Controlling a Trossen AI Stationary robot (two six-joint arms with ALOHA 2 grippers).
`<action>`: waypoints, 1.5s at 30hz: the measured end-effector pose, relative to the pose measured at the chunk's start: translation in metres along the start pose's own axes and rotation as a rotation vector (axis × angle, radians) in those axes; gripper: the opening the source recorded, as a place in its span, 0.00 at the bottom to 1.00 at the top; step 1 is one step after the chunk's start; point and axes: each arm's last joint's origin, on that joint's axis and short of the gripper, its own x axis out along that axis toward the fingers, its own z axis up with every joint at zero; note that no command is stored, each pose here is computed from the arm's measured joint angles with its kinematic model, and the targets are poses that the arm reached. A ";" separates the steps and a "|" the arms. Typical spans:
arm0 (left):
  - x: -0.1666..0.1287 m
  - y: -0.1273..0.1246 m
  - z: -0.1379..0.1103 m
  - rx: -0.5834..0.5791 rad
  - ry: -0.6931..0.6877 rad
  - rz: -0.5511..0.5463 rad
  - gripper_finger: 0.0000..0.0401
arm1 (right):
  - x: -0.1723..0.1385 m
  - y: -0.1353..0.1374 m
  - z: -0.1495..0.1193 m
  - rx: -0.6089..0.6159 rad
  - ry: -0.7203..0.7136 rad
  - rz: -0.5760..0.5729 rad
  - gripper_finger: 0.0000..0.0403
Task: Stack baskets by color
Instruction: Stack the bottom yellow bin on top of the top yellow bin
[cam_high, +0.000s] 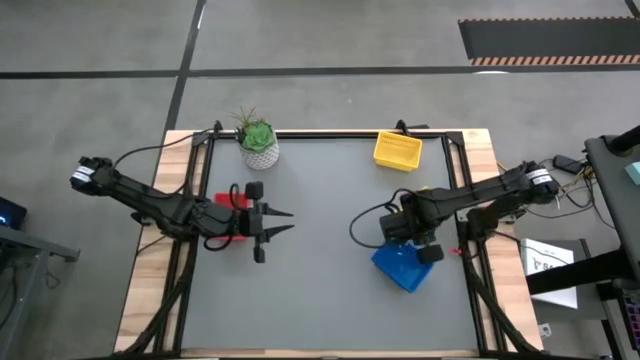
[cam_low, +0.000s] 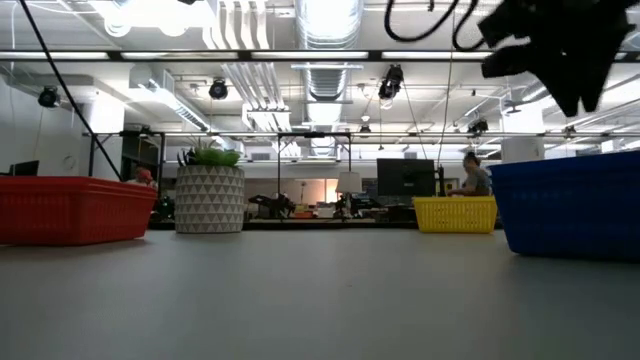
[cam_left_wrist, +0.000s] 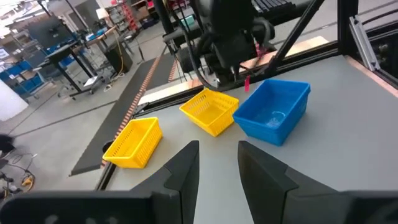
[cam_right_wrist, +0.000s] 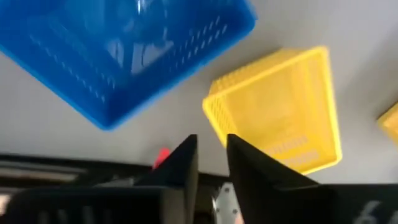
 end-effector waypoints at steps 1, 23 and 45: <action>0.000 0.000 0.001 0.000 -0.001 0.000 0.24 | 0.005 0.000 0.000 -0.001 0.029 0.001 0.21; -0.004 0.003 0.001 0.023 -0.014 0.004 0.24 | 0.098 -0.014 -0.020 0.017 0.265 -0.054 0.39; -0.004 0.002 0.000 0.028 -0.012 0.004 0.24 | 0.081 -0.032 -0.001 0.175 0.143 -0.062 0.03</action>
